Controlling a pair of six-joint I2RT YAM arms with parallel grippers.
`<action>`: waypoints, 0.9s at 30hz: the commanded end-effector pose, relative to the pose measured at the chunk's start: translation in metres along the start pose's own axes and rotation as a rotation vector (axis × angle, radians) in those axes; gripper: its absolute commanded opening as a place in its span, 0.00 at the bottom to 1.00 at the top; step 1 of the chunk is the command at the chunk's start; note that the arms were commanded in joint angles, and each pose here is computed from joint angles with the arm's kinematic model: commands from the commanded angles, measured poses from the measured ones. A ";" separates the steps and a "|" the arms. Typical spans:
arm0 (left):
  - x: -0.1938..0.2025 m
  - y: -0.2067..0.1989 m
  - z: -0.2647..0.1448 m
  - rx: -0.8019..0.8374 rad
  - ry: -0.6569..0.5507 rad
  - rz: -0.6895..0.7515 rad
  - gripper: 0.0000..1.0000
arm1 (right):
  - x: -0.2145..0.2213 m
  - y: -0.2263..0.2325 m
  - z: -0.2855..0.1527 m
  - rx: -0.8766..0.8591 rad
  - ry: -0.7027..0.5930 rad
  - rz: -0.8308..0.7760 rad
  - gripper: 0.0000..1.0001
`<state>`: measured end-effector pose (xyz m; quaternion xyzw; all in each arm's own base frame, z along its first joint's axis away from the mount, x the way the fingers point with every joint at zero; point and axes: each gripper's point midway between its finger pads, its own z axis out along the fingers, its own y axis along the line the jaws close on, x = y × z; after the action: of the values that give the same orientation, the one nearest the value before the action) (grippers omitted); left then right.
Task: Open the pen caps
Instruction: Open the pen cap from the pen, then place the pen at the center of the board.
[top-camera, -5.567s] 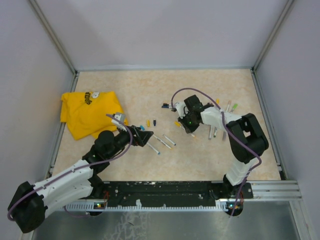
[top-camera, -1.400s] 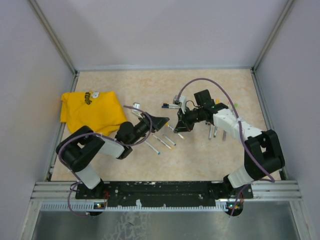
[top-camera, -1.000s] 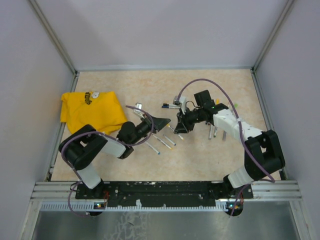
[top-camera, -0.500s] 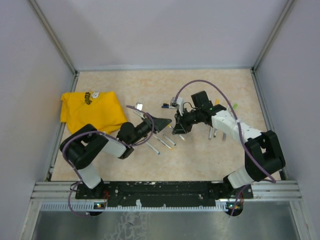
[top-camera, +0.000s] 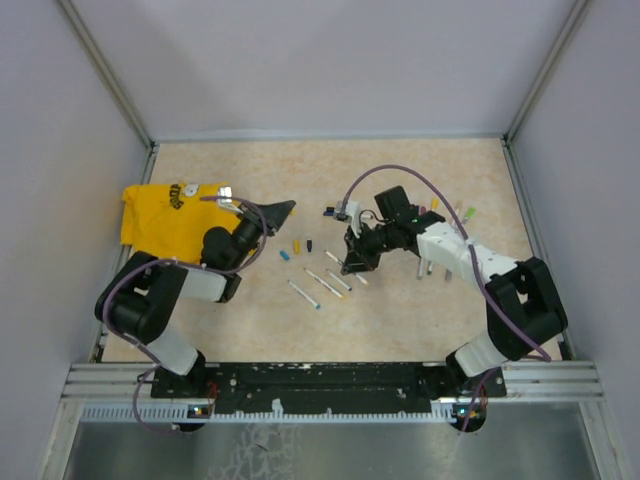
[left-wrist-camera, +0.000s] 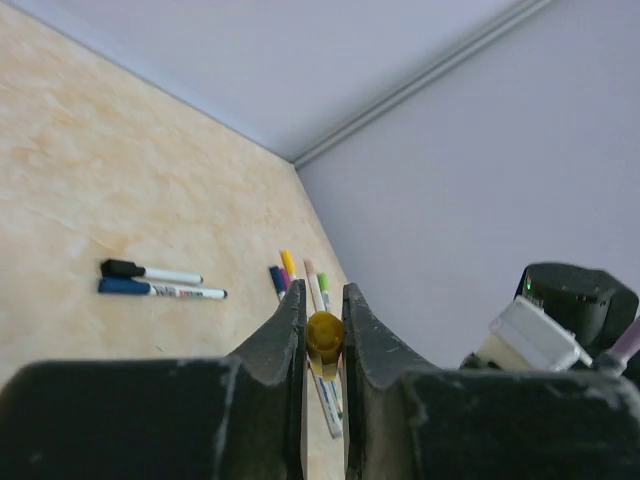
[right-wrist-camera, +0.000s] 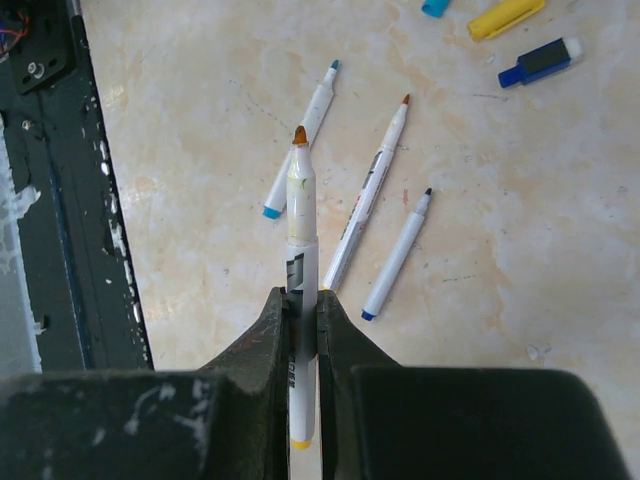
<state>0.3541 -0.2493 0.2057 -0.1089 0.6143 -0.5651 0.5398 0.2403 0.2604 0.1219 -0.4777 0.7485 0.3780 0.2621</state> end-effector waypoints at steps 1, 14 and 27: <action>-0.036 -0.003 -0.005 -0.009 -0.088 0.071 0.00 | -0.001 0.006 0.003 -0.029 0.005 -0.028 0.00; -0.019 0.013 -0.078 -0.153 0.022 0.197 0.00 | 0.011 -0.057 -0.005 0.320 0.067 -0.006 0.00; 0.006 0.020 -0.119 -0.206 0.115 0.164 0.00 | 0.031 -0.085 0.003 0.429 0.127 0.074 0.00</action>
<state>0.2755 -0.1768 0.1733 -0.0857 0.6867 -0.4589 0.5572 0.2916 0.2224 0.0700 -0.4201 0.8398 0.2021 0.2781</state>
